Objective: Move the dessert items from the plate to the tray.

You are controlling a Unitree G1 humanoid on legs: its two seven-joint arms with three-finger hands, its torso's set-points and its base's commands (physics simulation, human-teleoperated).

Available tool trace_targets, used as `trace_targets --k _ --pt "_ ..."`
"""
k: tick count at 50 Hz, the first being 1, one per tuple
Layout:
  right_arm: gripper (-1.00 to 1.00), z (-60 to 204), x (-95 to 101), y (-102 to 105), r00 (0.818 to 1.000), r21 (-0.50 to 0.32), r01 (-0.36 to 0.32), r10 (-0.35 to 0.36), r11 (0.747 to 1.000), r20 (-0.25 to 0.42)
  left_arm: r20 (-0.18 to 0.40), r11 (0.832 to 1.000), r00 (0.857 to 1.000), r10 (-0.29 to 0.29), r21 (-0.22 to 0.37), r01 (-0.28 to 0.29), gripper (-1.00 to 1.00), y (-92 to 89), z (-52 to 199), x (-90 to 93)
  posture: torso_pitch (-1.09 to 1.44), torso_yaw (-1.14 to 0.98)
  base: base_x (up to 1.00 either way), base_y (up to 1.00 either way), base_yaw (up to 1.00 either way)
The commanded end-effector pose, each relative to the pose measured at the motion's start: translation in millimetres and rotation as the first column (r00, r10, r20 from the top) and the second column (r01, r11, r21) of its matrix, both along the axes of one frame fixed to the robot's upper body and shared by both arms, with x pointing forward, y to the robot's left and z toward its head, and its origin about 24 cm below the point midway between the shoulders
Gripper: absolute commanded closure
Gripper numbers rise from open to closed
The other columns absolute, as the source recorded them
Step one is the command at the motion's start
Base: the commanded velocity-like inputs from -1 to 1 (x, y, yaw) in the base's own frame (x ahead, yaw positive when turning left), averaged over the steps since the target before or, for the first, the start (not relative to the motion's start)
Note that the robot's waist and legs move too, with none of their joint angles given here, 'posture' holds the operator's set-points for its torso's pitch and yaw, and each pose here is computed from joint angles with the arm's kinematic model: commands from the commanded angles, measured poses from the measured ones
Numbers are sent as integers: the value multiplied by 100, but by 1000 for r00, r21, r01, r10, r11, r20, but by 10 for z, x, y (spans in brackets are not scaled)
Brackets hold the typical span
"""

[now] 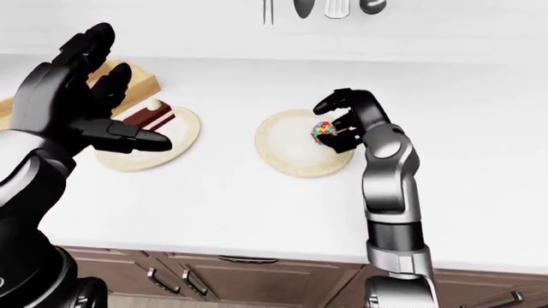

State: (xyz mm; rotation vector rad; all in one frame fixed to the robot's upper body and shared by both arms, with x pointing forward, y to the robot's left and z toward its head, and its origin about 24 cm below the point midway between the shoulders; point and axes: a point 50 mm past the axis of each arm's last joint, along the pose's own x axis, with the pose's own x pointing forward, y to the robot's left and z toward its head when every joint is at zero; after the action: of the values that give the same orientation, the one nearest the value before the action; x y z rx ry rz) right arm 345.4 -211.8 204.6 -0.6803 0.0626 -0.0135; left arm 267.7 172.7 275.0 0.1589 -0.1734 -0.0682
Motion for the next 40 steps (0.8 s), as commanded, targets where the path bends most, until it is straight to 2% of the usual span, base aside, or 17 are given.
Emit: trace_targets --k 1,6,12,17,20,23,26,29,33,35,36,38,40 --pt "25 213 -19 19 996 -28 -2 5 1000 90 80 1000 997 5 4 -6 -100 8 135 -49 0 0 0 0 0" --pt "42 396 -64 5 992 -34 -3 7 999 128 79 1000 997 6 6 -7 -100 16 115 -34 0 0 0 0 0" --pt "98 573 -145 -6 984 -37 -13 20 999 175 82 1000 997 10 13 -11 -100 26 144 -37 0 0 0 0 0" --pt "100 783 -287 4 973 -25 -30 35 999 230 73 996 996 42 80 -47 -100 61 119 97 0 0 0 0 0" --pt "100 874 -363 26 965 -18 -41 44 999 259 67 985 996 56 160 -66 -100 61 121 164 0 0 0 0 0" --pt "100 942 -406 46 959 -15 -50 52 999 279 42 964 995 94 244 -102 -100 111 73 309 0 0 0 0 0" --pt "100 966 -429 56 957 -13 -54 56 998 286 48 943 993 112 309 -121 -100 120 100 405 0 0 0 0 0" --pt "100 934 -415 58 957 -11 -56 57 998 283 29 931 993 110 348 -114 -100 106 73 494 0 0 0 0 0" --pt "100 915 -404 65 957 -8 -58 58 998 283 27 905 994 104 413 -106 -100 67 41 600 0 0 0 0 0" --pt "100 901 -404 66 957 -6 -60 59 998 283 27 887 994 108 448 -108 -100 42 5 675 0 0 0 0 0" --pt "100 896 -409 66 957 -6 -59 59 998 283 19 873 994 108 477 -104 -100 33 -23 702 0 0 0 0 0" --pt "100 876 -405 69 958 -8 -60 60 998 281 19 855 991 133 503 -125 -100 65 -15 779 0 0 0 0 0" --pt "100 875 -400 72 958 -7 -59 59 998 282 17 848 989 145 513 -133 -100 82 16 810 0 0 0 0 0"
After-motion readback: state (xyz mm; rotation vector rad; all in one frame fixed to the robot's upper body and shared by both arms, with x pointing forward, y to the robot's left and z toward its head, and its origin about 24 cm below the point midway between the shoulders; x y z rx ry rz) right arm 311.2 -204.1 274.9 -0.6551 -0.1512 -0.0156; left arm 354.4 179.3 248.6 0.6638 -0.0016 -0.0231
